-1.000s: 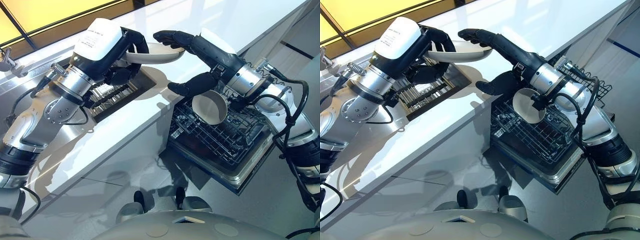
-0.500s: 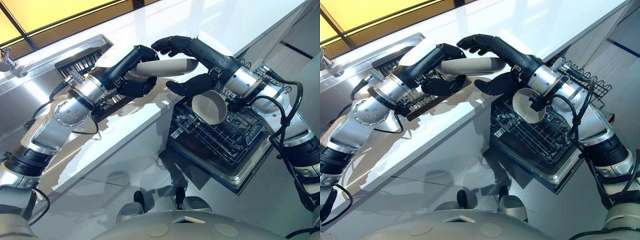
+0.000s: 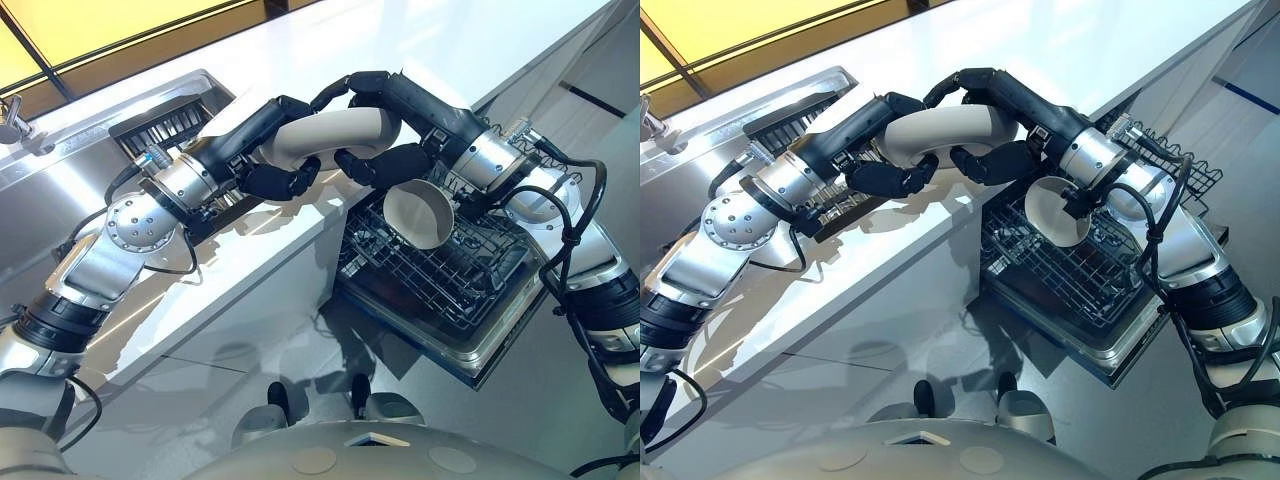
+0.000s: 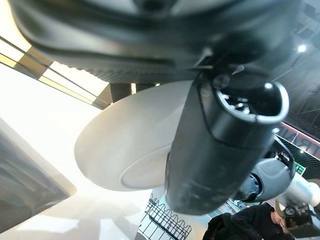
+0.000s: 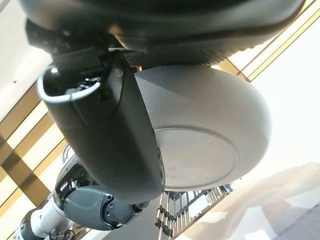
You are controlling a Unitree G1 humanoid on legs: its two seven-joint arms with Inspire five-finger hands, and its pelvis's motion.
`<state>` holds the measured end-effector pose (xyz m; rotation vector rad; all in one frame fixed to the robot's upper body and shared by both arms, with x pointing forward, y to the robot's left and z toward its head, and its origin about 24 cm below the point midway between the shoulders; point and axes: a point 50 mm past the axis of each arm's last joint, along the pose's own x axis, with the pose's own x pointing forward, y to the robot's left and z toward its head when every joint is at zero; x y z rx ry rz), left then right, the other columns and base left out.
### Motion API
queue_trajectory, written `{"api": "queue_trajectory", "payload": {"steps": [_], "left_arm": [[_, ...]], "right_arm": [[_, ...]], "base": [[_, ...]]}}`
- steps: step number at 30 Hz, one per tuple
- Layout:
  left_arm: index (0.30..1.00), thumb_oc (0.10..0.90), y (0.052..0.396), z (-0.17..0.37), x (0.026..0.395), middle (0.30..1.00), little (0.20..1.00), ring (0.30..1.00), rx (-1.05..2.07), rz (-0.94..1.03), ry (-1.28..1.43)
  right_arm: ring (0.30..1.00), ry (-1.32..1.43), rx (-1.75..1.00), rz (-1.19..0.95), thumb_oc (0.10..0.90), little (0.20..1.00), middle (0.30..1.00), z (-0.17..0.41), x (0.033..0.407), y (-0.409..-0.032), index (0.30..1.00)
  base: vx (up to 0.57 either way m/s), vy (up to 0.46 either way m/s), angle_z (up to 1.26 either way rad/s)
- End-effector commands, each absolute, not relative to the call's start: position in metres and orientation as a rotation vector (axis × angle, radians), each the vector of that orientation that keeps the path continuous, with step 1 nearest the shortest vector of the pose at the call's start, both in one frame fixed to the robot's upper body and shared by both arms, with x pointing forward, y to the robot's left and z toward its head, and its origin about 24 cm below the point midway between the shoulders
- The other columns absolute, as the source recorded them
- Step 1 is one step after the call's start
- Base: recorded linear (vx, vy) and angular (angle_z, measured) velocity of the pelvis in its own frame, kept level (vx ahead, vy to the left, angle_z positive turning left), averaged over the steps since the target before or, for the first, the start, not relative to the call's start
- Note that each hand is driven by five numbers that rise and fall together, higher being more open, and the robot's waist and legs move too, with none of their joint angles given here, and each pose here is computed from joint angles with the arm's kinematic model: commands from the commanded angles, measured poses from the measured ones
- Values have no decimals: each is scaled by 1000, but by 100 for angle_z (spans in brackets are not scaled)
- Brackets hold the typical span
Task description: Pick up plates and place into dishwasher.
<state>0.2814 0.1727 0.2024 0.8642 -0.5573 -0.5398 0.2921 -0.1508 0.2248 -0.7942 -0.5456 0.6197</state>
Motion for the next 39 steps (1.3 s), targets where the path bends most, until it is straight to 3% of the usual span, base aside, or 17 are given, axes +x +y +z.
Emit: {"api": "queue_trajectory", "payload": {"steps": [1,3,4,6,7,17,30,39], "left_arm": [[300,100,146,282,256,300,200,300,661,-469,-1087],[300,100,151,280,260,300,200,300,666,-417,-1055],[347,155,155,279,262,347,255,347,668,-379,-1042],[538,377,169,273,271,538,477,538,672,-283,-962],[900,800,178,268,275,900,900,900,652,-238,-910],[900,800,230,242,298,900,900,900,649,-24,-637],[900,800,292,230,306,900,900,900,730,202,-465],[900,800,321,217,302,900,900,900,744,376,-400]], "right_arm": [[300,-786,-733,656,100,200,300,261,283,-125,300],[300,-788,-725,641,100,200,300,261,283,-127,300],[300,-789,-721,631,100,200,300,260,283,-128,300],[300,-792,-699,597,100,200,300,261,285,-132,300],[300,-798,-688,573,100,200,300,261,285,-135,300],[300,-847,-502,299,100,200,300,270,293,-165,300],[300,-812,-507,97,100,200,300,259,291,-206,300],[300,-792,-346,-334,100,200,300,244,285,-259,300]], "base": [[0,0,0],[-6,-8,5],[-9,-8,5],[-12,-10,3],[-14,-11,4],[-12,-10,4],[0,-4,4],[0,0,0]]}}
